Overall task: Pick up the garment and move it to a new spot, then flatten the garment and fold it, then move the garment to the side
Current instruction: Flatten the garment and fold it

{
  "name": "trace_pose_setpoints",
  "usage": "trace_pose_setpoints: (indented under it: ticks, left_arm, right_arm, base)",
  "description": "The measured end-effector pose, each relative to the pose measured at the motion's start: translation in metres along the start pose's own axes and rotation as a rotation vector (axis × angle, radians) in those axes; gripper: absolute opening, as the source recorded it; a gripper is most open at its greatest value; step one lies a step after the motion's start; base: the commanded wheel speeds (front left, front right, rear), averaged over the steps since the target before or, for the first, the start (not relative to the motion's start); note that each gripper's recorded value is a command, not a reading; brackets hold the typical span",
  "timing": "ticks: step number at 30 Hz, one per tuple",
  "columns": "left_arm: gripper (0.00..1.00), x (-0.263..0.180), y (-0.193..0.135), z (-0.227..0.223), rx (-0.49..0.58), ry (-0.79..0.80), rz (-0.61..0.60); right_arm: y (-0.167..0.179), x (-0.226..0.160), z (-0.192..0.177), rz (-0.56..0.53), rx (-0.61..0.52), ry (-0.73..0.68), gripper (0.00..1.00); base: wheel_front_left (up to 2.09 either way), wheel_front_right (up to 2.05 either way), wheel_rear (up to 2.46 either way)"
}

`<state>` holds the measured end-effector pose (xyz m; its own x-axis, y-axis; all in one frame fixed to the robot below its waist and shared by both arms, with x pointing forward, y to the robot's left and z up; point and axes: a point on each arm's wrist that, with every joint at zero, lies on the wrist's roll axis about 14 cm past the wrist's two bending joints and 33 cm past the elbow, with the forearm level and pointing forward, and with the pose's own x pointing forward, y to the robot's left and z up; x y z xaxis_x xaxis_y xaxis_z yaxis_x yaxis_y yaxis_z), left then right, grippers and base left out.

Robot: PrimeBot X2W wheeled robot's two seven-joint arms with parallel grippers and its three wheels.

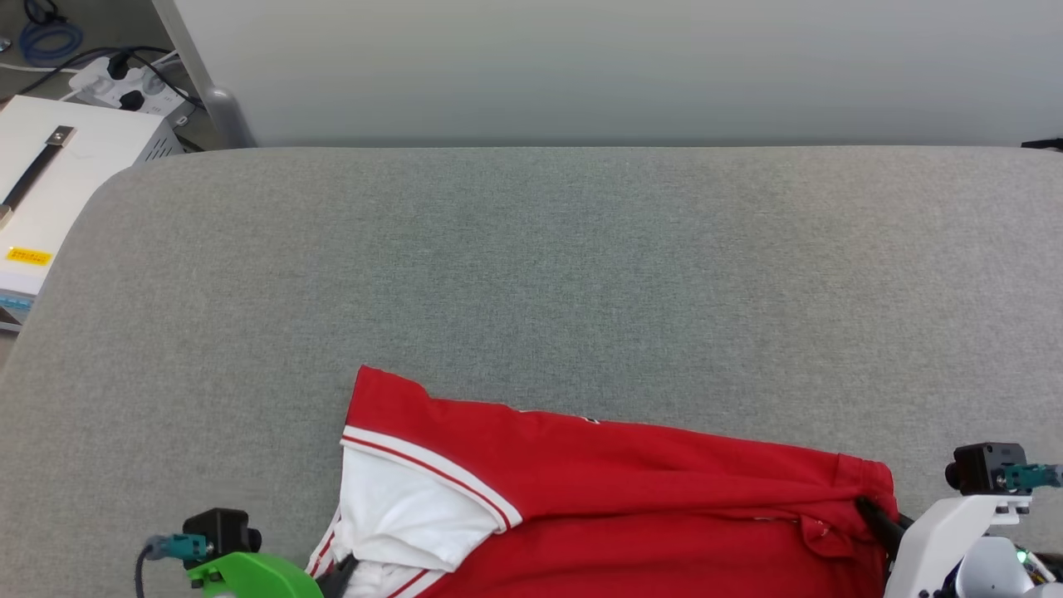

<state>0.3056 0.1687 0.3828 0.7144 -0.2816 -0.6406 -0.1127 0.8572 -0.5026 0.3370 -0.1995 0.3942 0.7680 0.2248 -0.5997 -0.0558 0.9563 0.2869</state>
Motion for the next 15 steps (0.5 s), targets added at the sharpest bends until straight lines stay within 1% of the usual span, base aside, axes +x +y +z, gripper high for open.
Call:
trace_pose_setpoints:
  ticks: [1,2,3,4,7,9,13,15]
  left_arm:
    - [0.00,0.002,0.000,-0.003,-0.004,0.004,-0.001]
    - [0.19,0.004,-0.002,-0.008,-0.008,0.014,-0.007]
    - [0.73,0.005,-0.003,-0.012,-0.012,0.020,-0.011]
    - [1.00,0.007,-0.003,-0.013,-0.006,0.019,-0.009]
    - [1.00,0.012,-0.006,-0.010,0.000,-0.001,-0.023]
    - [1.00,0.015,-0.013,-0.002,0.010,-0.041,-0.043]
    - [1.00,0.015,-0.016,0.018,0.057,-0.144,-0.055]
    - [1.00,0.012,-0.019,0.034,0.105,-0.221,-0.056]
  right_arm:
    - [0.000,0.000,-0.002,-0.001,0.009,-0.004,0.36]
    - [0.001,0.000,-0.005,-0.002,0.019,-0.006,0.81]
    - [0.002,0.000,-0.008,-0.001,0.031,-0.007,1.00]
    - [0.004,0.000,-0.009,0.001,0.038,-0.016,1.00]
    - [0.005,-0.001,-0.006,0.000,0.053,-0.060,1.00]
    - [0.008,-0.003,0.004,0.005,0.060,-0.117,1.00]
    - [0.011,-0.012,0.021,0.009,0.060,-0.204,1.00]
    - [0.010,-0.018,0.029,0.006,0.062,-0.237,1.00]
  base:
    - [0.00,0.00,0.00]
    - [0.00,0.00,0.00]
    - [0.00,0.00,0.00]
    - [0.00,0.00,0.00]
    - [0.00,0.00,0.00]
    - [0.00,0.00,0.00]
    - [0.00,0.00,0.00]
    - [0.00,0.00,0.00]
